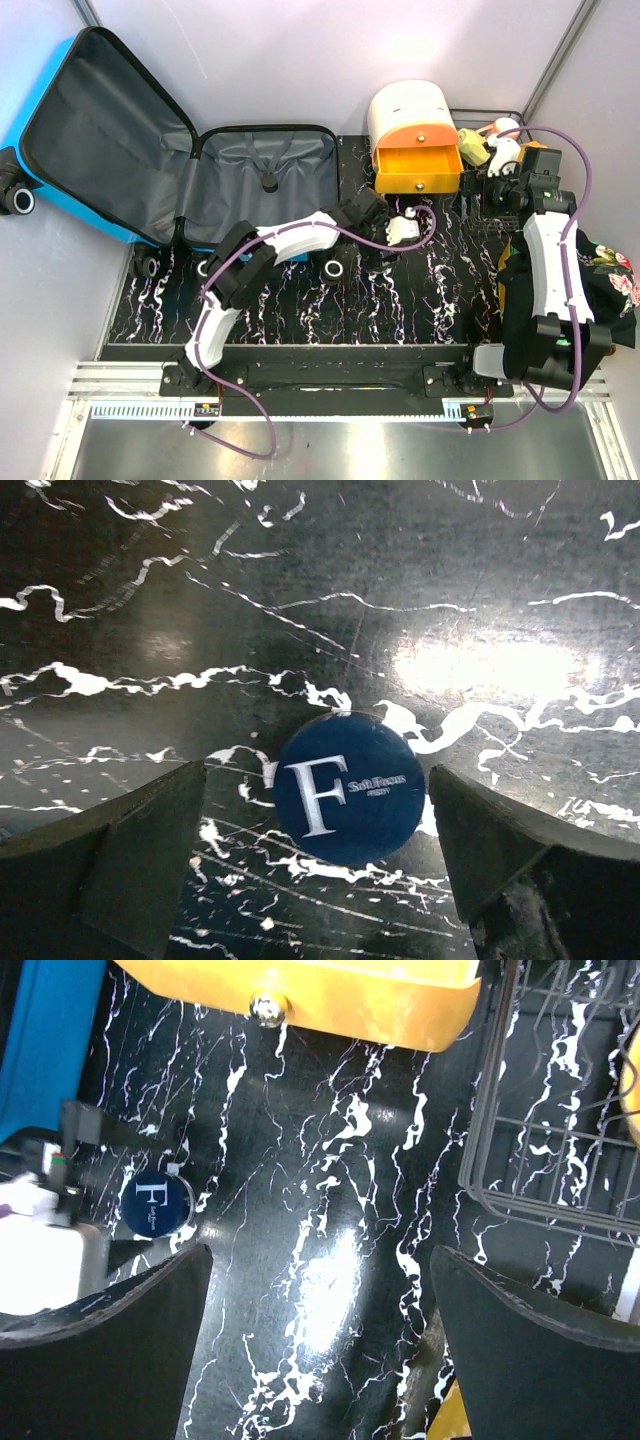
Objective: Open, take out, and arrange the luggage
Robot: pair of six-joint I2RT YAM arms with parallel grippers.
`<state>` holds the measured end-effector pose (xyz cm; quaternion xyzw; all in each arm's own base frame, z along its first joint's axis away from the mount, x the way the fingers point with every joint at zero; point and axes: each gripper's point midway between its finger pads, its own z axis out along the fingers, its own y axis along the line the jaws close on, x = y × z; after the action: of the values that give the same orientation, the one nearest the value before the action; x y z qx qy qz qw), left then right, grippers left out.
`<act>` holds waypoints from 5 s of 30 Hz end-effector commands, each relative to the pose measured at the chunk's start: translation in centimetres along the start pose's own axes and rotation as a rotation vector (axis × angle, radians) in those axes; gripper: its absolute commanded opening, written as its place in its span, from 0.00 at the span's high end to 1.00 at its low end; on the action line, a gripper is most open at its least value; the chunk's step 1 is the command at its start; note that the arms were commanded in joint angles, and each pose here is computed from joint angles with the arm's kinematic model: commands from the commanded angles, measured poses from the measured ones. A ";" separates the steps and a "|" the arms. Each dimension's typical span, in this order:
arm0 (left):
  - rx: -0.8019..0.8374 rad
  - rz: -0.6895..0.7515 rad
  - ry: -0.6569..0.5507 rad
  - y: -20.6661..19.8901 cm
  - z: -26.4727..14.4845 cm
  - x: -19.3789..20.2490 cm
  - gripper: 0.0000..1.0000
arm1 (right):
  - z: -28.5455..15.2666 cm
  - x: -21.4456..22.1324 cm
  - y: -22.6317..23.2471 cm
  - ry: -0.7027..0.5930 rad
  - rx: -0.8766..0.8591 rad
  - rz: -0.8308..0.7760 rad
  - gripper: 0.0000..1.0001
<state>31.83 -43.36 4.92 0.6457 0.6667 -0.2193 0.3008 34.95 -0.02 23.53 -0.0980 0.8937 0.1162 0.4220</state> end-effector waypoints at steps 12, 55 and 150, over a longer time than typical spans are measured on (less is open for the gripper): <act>-0.182 -0.214 -0.377 5.9 -23.3 -5.8 0.01 | 6.3 4.4 8.5 0.210 -0.287 -0.301 0.01; -0.383 -0.456 -0.298 10.1 -27.2 2.2 0.01 | 17.0 15.5 15.9 0.546 -0.304 -0.581 0.24; -0.416 -0.509 -0.324 14.6 -28.6 0.8 0.01 | 19.2 -16.3 2.6 -0.513 0.014 -0.039 0.57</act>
<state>41.80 -22.25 22.97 0.3375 0.8018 -0.2517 0.4241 57.74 9.02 17.37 -0.0811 0.8273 0.1104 0.5448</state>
